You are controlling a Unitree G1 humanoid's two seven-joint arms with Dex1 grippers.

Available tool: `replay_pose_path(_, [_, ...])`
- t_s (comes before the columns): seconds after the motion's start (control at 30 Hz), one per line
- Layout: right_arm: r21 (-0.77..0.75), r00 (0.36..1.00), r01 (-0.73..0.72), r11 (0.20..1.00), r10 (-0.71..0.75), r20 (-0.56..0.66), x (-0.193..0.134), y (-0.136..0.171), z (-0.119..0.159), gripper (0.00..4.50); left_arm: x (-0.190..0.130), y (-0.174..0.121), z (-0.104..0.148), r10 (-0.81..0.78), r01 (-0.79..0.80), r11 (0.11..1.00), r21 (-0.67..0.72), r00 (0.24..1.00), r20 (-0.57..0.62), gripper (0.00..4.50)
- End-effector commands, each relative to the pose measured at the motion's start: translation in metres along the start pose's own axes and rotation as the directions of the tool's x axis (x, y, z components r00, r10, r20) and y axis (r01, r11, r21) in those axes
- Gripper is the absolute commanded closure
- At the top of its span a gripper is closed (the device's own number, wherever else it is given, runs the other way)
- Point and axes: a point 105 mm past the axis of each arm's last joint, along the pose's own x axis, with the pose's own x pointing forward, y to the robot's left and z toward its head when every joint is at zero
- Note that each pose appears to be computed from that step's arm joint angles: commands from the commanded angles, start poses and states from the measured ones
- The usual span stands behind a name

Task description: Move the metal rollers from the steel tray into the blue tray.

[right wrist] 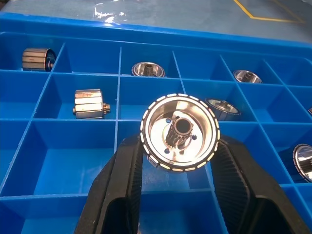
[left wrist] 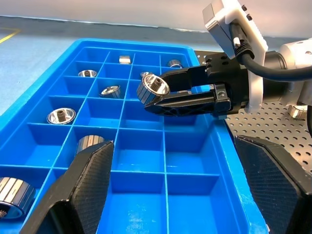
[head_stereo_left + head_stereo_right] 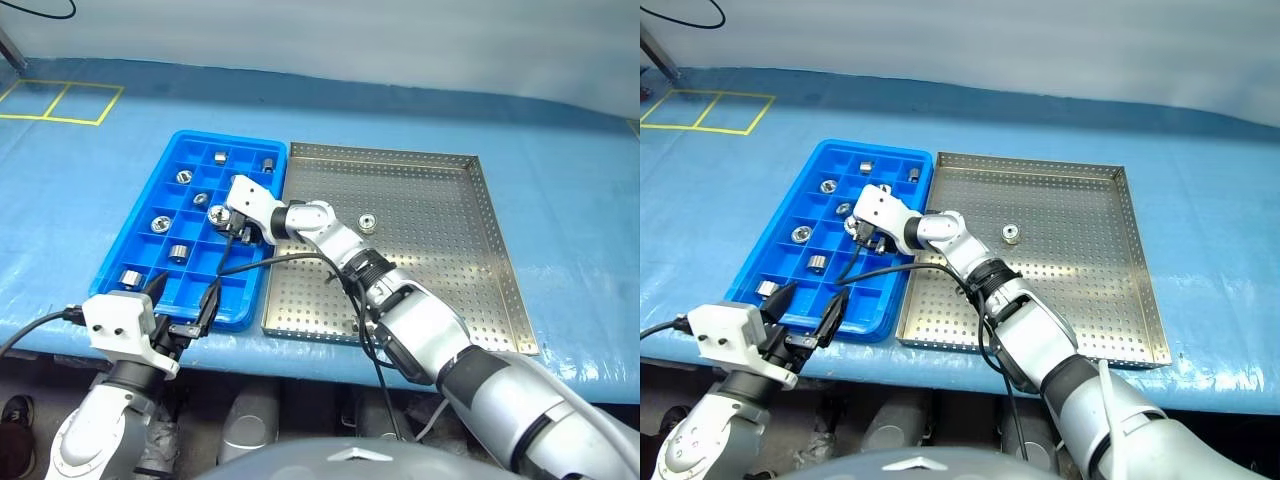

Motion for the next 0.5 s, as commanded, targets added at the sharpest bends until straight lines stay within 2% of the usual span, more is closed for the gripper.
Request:
replay_pose_path(0.03, [0.078, 0.993, -0.069, 0.995, 0.061, 0.097, 0.027, 0.04, 0.018, 1.62, -0.002, 0.001, 0.009, 0.007, -0.008, 1.0, 0.013, 0.999, 0.04, 0.17])
replay_pose_path(0.13, [0.066, 0.992, -0.036, 0.997, 0.028, 0.122, 0.027, 0.036, 0.025, 0.78, -0.002, 0.001, 0.009, 0.007, -0.007, 1.0, 0.014, 0.999, 0.039, 0.17])
replay_pose_path(0.33, [0.041, 0.977, 0.02, 0.999, -0.028, 0.212, 0.019, 0.022, 0.049, 0.78, 0.001, -0.002, 0.009, -0.012, 0.012, 1.0, 0.012, 0.999, 0.041, 0.17])
replay_pose_path(0.5, [0.037, 0.934, 0.202, 0.979, -0.204, 0.292, -0.021, -0.017, 0.068, 0.78, 0.013, -0.01, 0.012, -0.089, 0.088, 0.996, 0.025, 0.995, 0.049, 0.17])
